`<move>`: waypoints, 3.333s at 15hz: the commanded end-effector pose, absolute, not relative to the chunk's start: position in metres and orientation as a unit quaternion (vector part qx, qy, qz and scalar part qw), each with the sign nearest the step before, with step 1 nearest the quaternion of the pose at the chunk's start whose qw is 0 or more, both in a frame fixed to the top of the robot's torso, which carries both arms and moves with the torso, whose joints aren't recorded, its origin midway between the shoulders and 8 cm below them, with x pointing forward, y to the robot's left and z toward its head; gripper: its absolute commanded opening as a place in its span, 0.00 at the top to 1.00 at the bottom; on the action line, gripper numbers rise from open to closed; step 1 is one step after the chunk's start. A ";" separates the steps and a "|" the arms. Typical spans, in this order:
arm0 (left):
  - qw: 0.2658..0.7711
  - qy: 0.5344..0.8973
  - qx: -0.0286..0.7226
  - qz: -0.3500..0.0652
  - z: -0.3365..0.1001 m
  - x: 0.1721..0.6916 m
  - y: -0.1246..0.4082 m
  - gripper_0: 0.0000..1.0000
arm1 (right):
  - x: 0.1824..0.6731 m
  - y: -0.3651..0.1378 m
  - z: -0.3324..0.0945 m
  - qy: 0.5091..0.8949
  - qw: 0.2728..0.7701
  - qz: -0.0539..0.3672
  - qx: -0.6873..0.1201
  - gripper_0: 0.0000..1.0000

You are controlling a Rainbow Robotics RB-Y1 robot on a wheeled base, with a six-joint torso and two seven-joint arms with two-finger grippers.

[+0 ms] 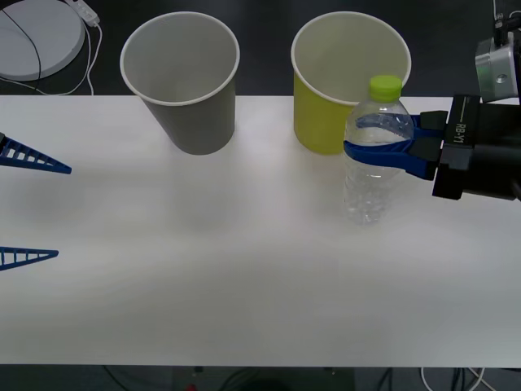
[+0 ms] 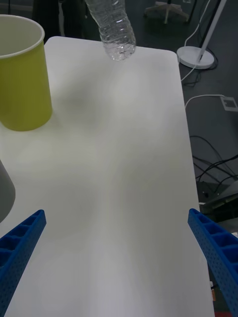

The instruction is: Put the can into the green bin and the plastic bottle into the gray bin

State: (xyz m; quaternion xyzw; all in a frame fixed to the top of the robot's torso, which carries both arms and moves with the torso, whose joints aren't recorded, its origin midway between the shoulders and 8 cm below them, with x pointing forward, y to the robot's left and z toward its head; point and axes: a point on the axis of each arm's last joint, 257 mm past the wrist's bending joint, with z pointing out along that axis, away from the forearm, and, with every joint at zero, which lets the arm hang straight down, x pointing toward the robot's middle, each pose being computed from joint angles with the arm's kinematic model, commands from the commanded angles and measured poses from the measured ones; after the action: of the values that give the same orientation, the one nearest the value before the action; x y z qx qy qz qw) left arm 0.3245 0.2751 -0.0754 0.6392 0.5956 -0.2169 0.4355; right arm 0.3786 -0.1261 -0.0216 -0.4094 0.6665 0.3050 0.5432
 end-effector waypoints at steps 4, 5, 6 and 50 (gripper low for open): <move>0.436 0.596 0.639 -0.217 -0.075 0.324 0.275 0.00 | 0.384 -0.110 -0.003 0.679 0.519 0.313 -0.414 1.00; 0.436 0.596 0.639 -0.217 -0.075 0.324 0.275 0.00 | 0.385 -0.107 0.001 0.681 0.516 0.313 -0.414 1.00; 0.436 0.596 0.639 -0.217 -0.075 0.324 0.275 0.00 | 0.388 -0.104 0.004 0.684 0.514 0.311 -0.415 1.00; 0.436 0.596 0.639 -0.217 -0.075 0.324 0.275 0.00 | 0.564 0.028 0.132 0.781 0.427 0.282 -0.358 1.00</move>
State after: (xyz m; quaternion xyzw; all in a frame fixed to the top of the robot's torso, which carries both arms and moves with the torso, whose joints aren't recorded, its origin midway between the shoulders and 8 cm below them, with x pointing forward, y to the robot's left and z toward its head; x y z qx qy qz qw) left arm 0.3245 0.2751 -0.0754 0.6392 0.5955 -0.2170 0.4356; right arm 0.5572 0.0248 0.1301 -0.3652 0.7766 0.2846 0.4272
